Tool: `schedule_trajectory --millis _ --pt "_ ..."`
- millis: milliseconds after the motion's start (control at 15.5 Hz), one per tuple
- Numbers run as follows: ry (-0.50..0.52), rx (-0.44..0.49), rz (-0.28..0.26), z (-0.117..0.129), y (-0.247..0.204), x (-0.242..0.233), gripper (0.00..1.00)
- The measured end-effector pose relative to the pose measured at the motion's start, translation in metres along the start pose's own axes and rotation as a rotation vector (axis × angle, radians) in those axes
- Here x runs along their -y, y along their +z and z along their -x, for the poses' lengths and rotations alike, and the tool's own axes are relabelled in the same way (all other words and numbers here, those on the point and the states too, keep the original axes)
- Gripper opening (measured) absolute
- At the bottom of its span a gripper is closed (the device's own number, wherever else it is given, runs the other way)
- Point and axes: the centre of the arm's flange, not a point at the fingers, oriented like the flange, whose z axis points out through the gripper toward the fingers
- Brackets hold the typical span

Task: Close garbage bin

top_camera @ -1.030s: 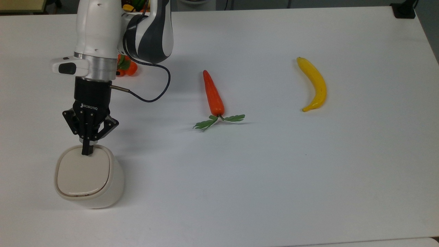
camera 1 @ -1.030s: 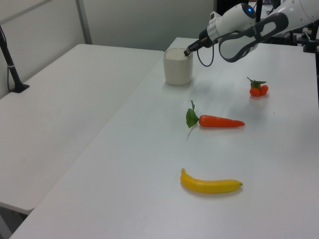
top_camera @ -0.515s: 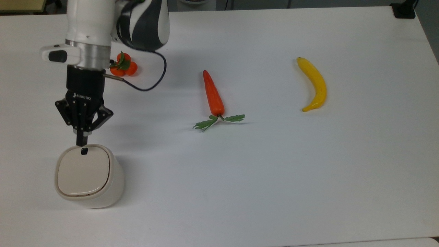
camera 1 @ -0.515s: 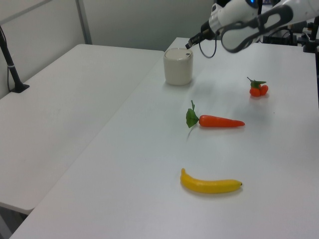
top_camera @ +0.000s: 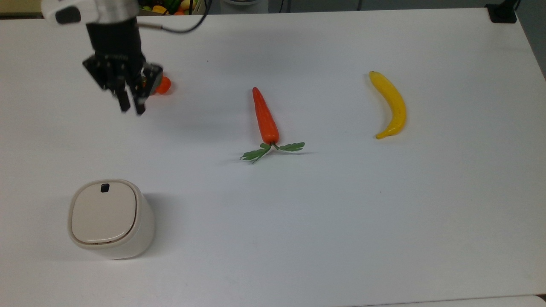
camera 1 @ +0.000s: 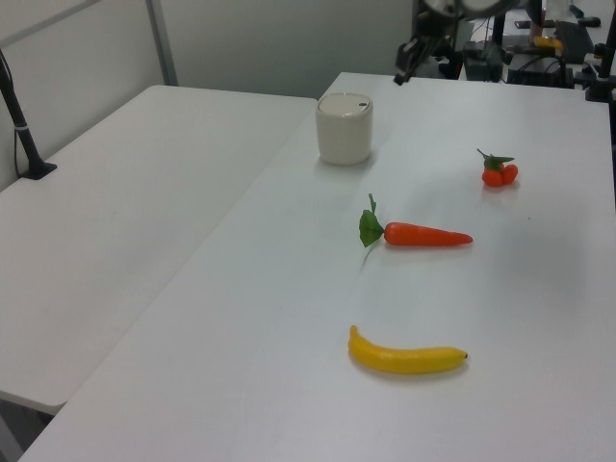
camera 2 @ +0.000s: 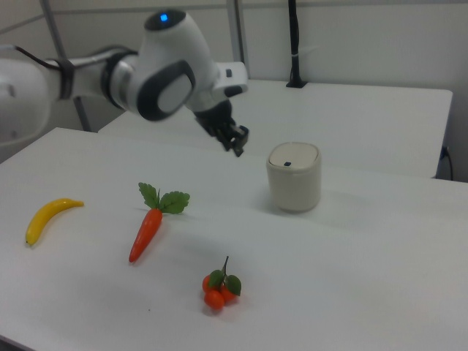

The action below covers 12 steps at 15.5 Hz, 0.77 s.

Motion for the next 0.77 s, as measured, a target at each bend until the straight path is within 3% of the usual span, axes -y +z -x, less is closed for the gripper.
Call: schedule_trajectory --millis 193,451,773 --pt "-0.013 0.164 -0.008 0.023 -0.047 0.009 0.63" --pt "-0.067 0.3 -0.023 0.054 -0.103 0.04 1.0" --pt "-0.154 0.36 -0.044 0.075 -0.136 0.087 1.0"
